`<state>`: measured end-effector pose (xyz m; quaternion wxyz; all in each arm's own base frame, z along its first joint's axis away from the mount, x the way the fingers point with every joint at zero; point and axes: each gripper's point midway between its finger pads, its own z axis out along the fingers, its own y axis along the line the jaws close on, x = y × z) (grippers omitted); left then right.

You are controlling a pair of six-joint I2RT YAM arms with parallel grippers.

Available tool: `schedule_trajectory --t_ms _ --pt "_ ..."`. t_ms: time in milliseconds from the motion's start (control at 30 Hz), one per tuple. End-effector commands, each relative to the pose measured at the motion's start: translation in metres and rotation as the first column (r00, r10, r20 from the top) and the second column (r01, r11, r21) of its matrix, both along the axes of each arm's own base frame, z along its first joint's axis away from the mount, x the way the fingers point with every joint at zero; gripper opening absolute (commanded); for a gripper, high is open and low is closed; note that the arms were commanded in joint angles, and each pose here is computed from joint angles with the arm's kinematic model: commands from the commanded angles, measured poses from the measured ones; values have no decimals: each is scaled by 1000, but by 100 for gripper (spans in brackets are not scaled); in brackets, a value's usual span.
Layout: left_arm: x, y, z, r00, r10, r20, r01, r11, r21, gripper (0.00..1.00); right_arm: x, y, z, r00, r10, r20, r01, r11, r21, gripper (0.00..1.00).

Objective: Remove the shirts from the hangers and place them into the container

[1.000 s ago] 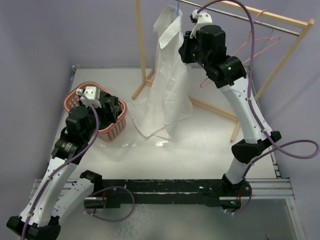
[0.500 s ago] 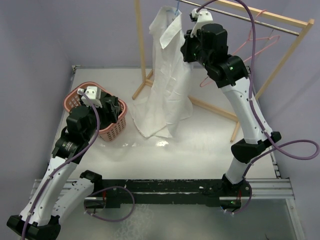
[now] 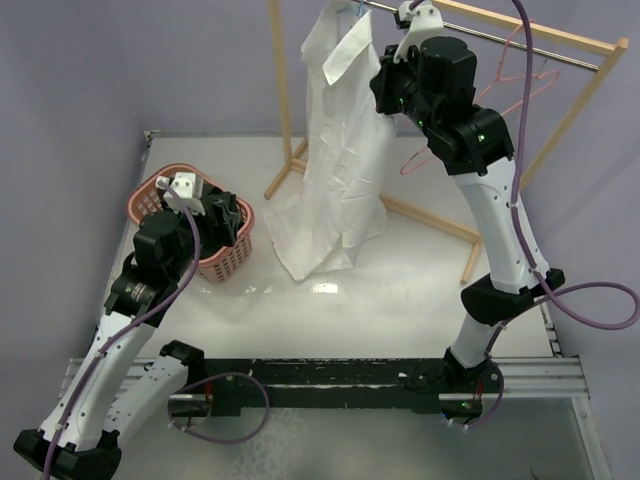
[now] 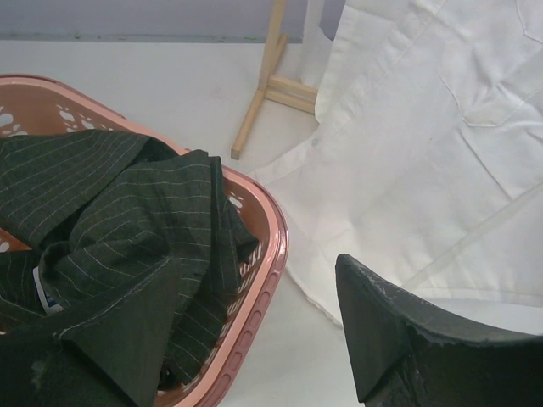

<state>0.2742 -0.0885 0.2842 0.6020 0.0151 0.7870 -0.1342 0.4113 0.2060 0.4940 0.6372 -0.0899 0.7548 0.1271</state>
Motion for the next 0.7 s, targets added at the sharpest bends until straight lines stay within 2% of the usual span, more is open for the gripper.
schedule_trajectory --t_ms 0,667 --pt "1 -2 14 999 -15 38 15 1000 -13 76 -17 -12 59 987 -15 160 4 998 69 0" --pt "0 -5 15 998 -32 46 33 999 -16 76 -74 -17 80 980 74 184 -86 994 60 0"
